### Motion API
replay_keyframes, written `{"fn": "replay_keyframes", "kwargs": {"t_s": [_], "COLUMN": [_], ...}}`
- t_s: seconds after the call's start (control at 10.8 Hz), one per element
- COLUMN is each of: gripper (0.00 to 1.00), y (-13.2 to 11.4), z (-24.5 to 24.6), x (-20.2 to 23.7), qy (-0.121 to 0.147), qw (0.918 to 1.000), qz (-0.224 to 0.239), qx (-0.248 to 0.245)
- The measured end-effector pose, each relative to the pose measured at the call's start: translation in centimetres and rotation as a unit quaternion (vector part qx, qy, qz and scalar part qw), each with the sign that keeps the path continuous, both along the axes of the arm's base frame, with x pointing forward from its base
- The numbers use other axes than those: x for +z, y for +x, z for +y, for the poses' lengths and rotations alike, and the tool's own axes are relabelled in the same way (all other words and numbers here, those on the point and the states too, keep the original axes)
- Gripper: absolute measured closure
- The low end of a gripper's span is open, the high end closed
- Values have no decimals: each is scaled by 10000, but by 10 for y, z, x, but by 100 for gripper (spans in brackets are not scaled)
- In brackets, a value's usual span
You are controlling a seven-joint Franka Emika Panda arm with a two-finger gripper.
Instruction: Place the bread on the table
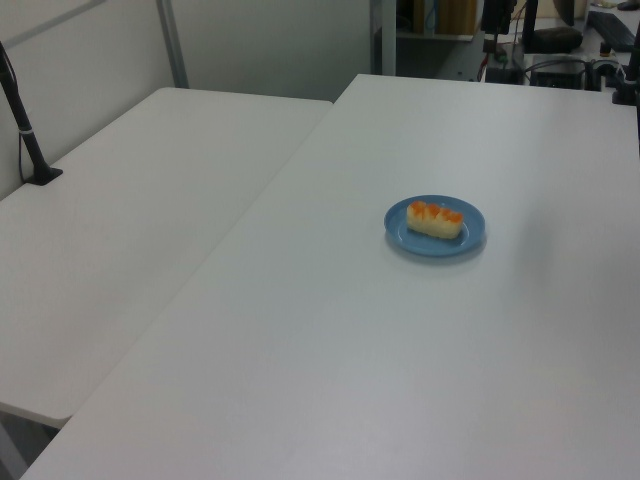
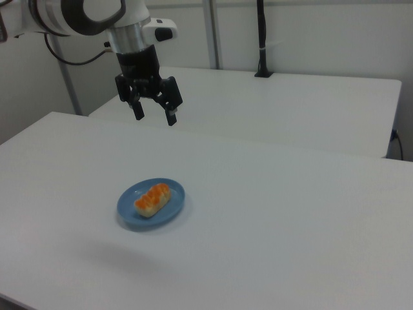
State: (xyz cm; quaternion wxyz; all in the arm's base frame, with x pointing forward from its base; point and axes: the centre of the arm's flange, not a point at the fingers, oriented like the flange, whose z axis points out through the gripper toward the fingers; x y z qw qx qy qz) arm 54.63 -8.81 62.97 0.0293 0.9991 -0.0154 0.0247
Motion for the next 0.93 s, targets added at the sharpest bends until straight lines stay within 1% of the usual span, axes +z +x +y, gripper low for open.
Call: {"fn": "replay_keyframes", "kwargs": {"t_s": [0.93], "gripper": [0], "y": [3], "z": [2], "x": [-5], "qy": [4], "qw": [10000], "qz": [43], "qx": [-1]}}
